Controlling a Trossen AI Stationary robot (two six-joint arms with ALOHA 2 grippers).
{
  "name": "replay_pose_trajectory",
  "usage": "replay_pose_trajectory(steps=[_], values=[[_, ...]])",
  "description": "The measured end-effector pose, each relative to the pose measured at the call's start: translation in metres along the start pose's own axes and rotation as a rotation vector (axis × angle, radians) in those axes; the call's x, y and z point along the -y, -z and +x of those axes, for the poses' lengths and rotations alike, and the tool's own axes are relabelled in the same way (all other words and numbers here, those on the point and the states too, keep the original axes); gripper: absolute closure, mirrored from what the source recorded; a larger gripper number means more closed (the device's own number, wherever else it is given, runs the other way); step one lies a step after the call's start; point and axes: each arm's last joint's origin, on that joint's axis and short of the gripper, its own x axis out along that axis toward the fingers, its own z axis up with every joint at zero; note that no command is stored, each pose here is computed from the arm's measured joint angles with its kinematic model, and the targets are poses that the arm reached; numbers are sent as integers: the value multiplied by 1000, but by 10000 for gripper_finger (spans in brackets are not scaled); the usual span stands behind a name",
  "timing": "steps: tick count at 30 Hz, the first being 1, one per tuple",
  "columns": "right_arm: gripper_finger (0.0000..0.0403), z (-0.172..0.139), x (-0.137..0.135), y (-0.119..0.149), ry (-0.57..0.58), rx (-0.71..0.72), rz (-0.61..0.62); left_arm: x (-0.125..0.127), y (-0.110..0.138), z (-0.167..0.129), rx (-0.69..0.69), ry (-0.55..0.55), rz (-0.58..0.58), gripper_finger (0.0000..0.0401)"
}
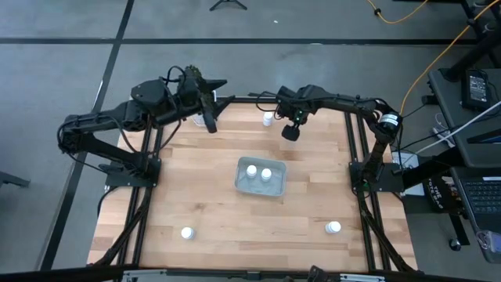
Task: Pick and place pill bottles into a basket
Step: Put the white pill bottle into the gray bin
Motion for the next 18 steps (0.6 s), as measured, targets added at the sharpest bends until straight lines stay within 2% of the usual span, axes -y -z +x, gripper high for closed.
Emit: replay_pose_trajectory(steps=[4, 8, 12, 18], values=[[65, 1, 0, -1, 1, 9, 19, 0, 1, 1, -4, 0, 2, 148], [64, 10, -1, 3, 0, 5, 21, 0, 0, 1, 0, 0, 0, 148], [82, 19, -2, 7, -1, -9, 22, 0, 0, 1, 5, 0, -2, 148], [134, 32, -5, 13, -51, -11, 22, 0, -1, 0, 12, 0, -5, 148]])
